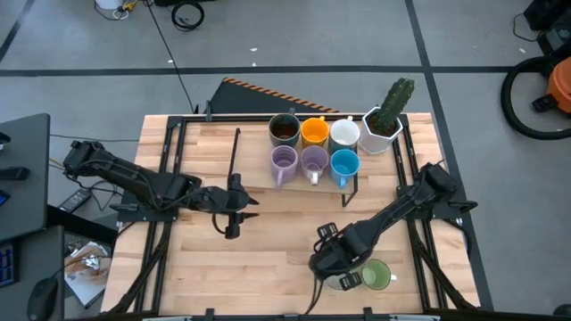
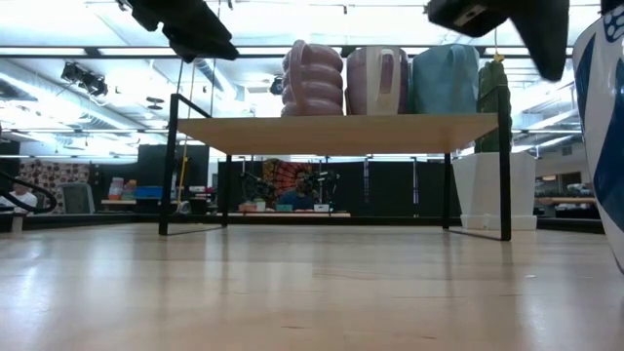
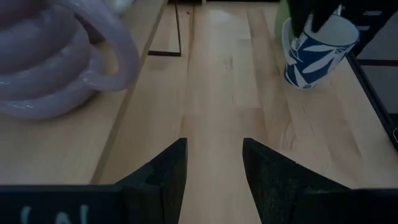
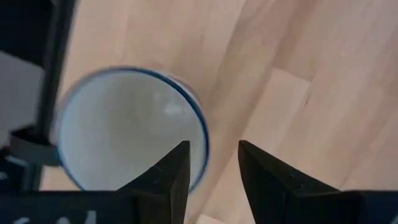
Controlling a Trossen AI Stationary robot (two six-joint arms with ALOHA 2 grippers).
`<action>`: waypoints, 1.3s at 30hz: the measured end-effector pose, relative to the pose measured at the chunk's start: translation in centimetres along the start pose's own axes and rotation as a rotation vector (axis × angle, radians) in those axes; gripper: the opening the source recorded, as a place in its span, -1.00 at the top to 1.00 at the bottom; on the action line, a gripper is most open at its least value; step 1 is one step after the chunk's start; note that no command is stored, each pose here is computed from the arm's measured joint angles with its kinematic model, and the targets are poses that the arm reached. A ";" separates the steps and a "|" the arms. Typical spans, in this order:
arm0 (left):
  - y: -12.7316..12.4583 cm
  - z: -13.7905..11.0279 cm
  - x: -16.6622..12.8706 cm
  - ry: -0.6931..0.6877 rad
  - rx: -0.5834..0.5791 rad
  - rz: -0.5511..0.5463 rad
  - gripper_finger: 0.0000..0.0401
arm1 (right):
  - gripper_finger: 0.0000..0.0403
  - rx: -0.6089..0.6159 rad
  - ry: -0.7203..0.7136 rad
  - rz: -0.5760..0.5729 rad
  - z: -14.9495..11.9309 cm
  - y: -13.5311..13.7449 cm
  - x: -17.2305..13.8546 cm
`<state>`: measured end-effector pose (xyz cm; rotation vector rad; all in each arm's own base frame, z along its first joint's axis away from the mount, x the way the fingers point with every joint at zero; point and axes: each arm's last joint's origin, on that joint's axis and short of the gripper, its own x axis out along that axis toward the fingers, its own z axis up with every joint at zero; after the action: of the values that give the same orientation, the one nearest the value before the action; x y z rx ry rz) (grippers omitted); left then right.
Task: Place coffee mugs
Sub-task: Put the blue patterned mug on the shelf
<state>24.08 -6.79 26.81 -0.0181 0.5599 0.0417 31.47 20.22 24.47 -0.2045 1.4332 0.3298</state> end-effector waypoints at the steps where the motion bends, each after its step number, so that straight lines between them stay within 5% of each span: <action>1: 0.0 0.0 0.0 0.002 0.001 0.000 0.19 | 0.30 -0.006 0.025 -0.008 0.1 -0.2 0.2; 9: -0.5 -0.4 -0.2 0.032 0.021 -0.023 0.19 | 0.45 -0.015 0.111 0.035 0.8 -0.8 2.3; 15: -1.6 -1.1 -0.6 0.087 0.030 -0.076 0.19 | 0.76 -0.021 0.105 0.017 0.8 -0.9 2.6; 22: -5.0 -2.5 -2.0 0.225 -0.072 -0.364 0.19 | 0.88 -0.052 0.107 -0.033 0.7 -1.3 2.6; 30: -8.2 -3.8 -4.0 0.166 0.030 -0.320 0.19 | 0.87 -0.066 0.024 -0.053 2.2 -6.1 2.0; 39: -8.8 -4.1 -4.5 0.158 0.020 -0.308 0.19 | 0.87 -0.093 -0.139 -0.092 4.2 -10.8 0.1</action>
<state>18.47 -15.88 25.75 -0.0882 0.7105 -0.2675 39.06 11.53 24.34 -0.3162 1.2680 0.3286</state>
